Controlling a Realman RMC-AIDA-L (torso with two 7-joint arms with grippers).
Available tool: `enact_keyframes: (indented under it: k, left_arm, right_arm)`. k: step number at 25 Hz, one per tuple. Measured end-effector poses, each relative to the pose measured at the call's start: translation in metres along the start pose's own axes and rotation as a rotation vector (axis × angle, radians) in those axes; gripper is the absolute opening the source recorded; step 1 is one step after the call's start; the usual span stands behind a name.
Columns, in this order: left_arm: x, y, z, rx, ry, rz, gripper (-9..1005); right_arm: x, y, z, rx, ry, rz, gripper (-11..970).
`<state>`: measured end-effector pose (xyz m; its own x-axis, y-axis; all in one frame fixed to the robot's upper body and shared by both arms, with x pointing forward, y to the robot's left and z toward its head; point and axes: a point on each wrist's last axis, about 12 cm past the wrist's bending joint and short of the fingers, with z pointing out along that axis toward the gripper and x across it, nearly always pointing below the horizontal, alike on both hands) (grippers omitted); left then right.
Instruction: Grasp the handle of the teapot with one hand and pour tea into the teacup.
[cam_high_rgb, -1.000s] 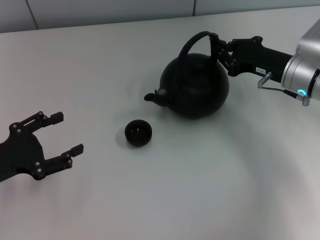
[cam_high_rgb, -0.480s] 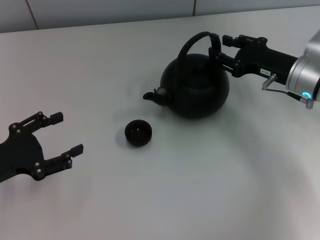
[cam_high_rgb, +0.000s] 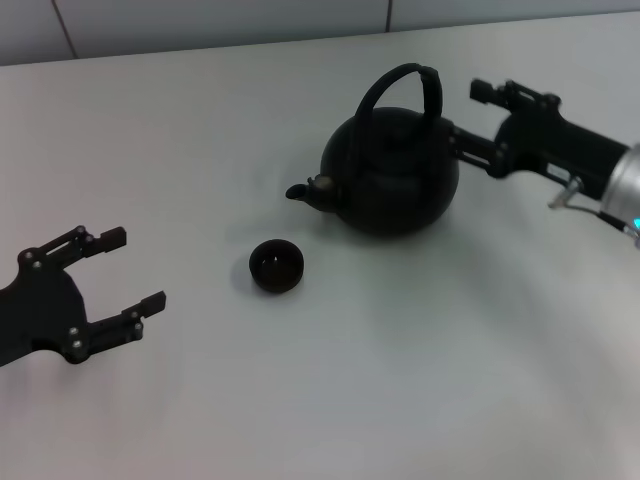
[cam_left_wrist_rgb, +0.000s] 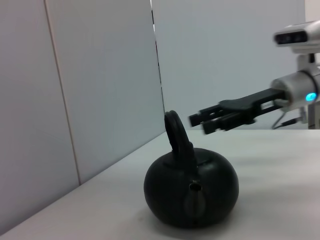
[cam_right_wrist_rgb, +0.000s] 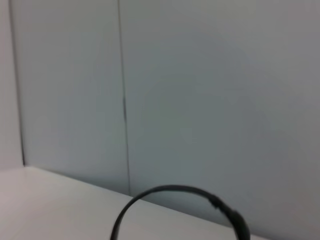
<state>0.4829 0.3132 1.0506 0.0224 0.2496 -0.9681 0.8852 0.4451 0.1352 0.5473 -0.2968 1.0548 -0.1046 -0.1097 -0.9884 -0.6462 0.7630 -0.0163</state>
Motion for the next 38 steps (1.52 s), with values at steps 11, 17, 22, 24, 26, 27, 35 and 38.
enact_keyframes:
  k: [11, 17, 22, 24, 26, 27, 35, 38]
  left_arm:
    - [0.000, 0.005, -0.005, -0.006, 0.016, -0.008, 812]
    - [-0.011, 0.026, -0.009, 0.085, 0.091, -0.052, 813]
    - [-0.031, 0.052, -0.005, 0.244, 0.220, -0.097, 813]
    - [-0.037, 0.057, -0.003, 0.264, 0.242, -0.095, 813]
    - [-0.040, 0.060, -0.002, 0.272, 0.252, -0.090, 813]
    - [-0.043, 0.062, -0.002, 0.276, 0.259, -0.083, 813]
    - [-0.050, 0.066, 0.005, 0.274, 0.261, -0.065, 813]
    - [-0.050, 0.065, 0.006, 0.274, 0.259, -0.070, 813]
  right_arm:
    - [0.024, 0.027, -0.075, 0.032, -0.187, 0.084, 709]
    - [0.006, 0.015, -0.067, -0.227, -0.054, 0.098, 709]
    - [-0.016, -0.001, -0.043, -0.446, 0.201, 0.071, 709]
    - [-0.024, -0.004, -0.033, -0.501, 0.285, 0.040, 709]
    - [-0.028, -0.006, -0.024, -0.541, 0.358, 0.013, 708]
    - [-0.030, -0.006, -0.021, -0.555, 0.392, 0.001, 708]
    - [-0.041, -0.012, -0.011, -0.556, 0.437, -0.076, 709]
    - [-0.041, -0.010, -0.010, -0.560, 0.427, -0.094, 709]
